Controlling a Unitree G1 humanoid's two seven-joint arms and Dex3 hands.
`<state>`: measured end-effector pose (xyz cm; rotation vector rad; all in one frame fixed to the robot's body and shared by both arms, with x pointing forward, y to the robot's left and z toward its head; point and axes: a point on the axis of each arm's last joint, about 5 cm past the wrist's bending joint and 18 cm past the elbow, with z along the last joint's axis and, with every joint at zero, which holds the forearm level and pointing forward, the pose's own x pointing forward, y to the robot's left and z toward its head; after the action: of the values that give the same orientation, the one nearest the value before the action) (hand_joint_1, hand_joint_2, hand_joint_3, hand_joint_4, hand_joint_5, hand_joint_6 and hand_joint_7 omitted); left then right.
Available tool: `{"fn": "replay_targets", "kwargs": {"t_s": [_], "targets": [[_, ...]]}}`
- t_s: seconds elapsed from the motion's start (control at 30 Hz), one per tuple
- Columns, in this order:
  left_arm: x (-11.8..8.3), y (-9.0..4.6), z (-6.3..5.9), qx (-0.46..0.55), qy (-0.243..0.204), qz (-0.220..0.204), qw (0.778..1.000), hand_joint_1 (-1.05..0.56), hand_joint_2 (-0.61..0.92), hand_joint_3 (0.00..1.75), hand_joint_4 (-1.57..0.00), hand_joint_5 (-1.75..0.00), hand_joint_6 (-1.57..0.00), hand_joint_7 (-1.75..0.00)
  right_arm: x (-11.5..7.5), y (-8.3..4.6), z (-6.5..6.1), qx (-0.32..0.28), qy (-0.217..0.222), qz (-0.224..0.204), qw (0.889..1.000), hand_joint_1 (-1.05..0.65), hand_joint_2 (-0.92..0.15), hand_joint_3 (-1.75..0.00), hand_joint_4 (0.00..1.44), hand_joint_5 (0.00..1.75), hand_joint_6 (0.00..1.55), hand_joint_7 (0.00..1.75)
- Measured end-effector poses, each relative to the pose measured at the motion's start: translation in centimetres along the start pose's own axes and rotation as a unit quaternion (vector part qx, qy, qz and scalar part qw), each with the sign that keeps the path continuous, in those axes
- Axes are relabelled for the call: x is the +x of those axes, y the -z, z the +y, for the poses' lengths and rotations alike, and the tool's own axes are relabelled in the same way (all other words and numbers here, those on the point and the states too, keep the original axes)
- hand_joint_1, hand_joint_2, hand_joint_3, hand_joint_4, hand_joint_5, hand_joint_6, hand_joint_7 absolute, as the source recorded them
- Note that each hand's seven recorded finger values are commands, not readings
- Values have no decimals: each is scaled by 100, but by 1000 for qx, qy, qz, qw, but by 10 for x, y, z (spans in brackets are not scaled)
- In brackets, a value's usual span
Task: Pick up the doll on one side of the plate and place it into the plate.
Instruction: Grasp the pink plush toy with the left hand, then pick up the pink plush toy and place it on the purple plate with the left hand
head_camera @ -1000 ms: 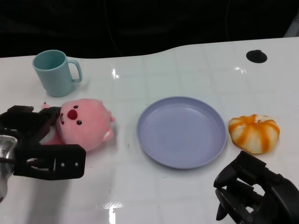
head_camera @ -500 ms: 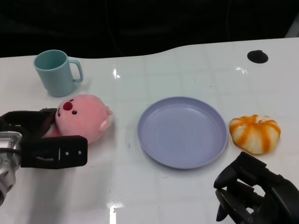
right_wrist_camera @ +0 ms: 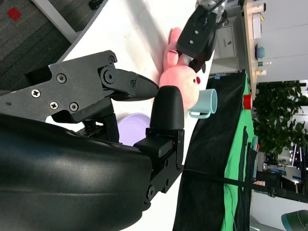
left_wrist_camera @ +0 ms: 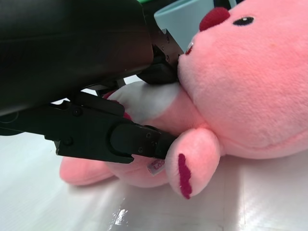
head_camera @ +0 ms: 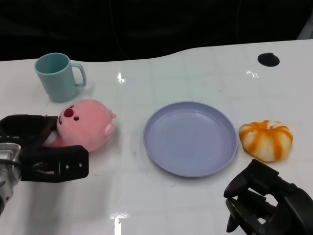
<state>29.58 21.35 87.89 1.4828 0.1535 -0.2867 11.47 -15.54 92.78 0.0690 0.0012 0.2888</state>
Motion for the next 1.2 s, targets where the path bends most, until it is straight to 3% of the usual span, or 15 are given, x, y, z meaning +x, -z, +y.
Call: {"fn": "replay_targets", "kwargs": {"t_s": [0.2,0.3,0.5,0.63,0.9,1.07,1.2], "targets": [[-5,1,-9,-27,-41,-18,999,-24,92,38,-76,-175,-51,-174,0,0,0,0,-1,-1,1000,-35,-90,-55,59,171,48,158],[-6,1,-10,-32,-60,-25,997,-21,86,43,-83,-175,-58,-175,0,0,0,1,-1,-1,1000,-35,-90,-55,59,171,48,158],[-9,-4,-12,-63,-94,-44,993,-20,66,84,-88,-175,-65,-175,0,0,0,1,-1,-1,1000,-35,-89,-55,60,171,49,158],[-9,-6,-7,-112,-119,-41,986,-18,56,102,-90,-175,-70,-175,1,0,0,0,-1,-1,1000,-35,-89,-56,60,171,49,158],[-12,-19,10,-142,-148,-64,977,-18,51,110,-91,-175,-70,-175,1,0,0,-1,-2,-2,1000,-35,-89,-57,61,171,50,158],[-14,-36,26,-150,-174,-107,967,-19,48,114,-92,-175,-71,-175,1,0,0,-1,-2,-1,1000,-34,-88,-57,60,172,49,158],[-15,-52,38,-158,-175,-135,962,-20,49,107,-91,-175,-68,-175,0,0,1,0,-3,0,1000,-34,-87,-59,60,172,49,159]]}}
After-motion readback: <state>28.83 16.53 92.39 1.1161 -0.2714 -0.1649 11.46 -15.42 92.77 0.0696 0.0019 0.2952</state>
